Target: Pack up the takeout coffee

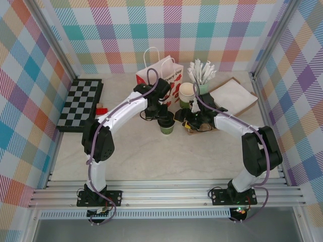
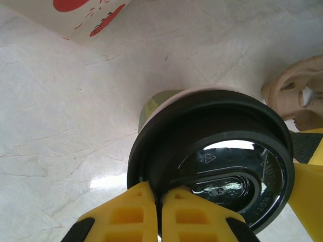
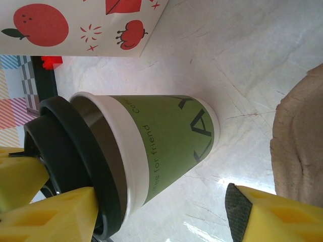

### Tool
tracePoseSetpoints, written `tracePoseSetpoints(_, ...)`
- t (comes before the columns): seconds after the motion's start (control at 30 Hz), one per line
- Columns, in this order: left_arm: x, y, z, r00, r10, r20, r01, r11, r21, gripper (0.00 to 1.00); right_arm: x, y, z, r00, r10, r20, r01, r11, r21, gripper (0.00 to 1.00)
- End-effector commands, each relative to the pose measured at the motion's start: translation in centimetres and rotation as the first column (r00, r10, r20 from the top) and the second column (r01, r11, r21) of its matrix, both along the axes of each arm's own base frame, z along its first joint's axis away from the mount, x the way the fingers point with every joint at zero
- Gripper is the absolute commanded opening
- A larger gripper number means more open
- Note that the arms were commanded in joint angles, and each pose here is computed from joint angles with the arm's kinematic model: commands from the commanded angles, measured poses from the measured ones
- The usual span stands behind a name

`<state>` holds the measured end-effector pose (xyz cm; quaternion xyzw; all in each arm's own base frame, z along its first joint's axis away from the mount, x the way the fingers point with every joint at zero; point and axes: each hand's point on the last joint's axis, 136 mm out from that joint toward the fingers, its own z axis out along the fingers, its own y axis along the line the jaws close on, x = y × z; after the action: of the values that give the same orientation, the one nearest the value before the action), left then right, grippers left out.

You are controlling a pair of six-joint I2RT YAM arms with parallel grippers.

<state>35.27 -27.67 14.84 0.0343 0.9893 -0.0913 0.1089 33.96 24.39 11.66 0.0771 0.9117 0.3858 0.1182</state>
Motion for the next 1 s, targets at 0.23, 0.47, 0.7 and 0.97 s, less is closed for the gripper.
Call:
tracePoseSetpoints(0.23,-0.6,-1.4,-1.7,0.996,-0.056,-0.063,0.056,0.998,0.001,0.00,0.4,0.2,-0.4,0.999,-0.011,-0.039,0.011,1.000,-0.011,0.58)
tracePoseSetpoints(0.47,-1.3,-0.3,-4.6,0.991,-0.055,-0.125,0.065,0.995,0.076,0.00,-0.8,-1.0,-4.1,0.991,-0.042,-0.125,0.030,0.995,-0.091,0.51)
tracePoseSetpoints(0.7,-3.9,3.3,-9.8,0.970,0.000,-0.244,0.040,0.986,0.160,0.00,-3.8,-2.3,-8.8,0.969,-0.074,-0.235,0.039,0.988,-0.151,0.52)
tracePoseSetpoints(0.97,-5.5,4.8,-12.5,0.950,-0.011,-0.311,0.079,0.975,0.208,0.00,-4.6,-2.6,-8.2,0.972,-0.066,-0.226,0.035,0.990,-0.137,0.52)
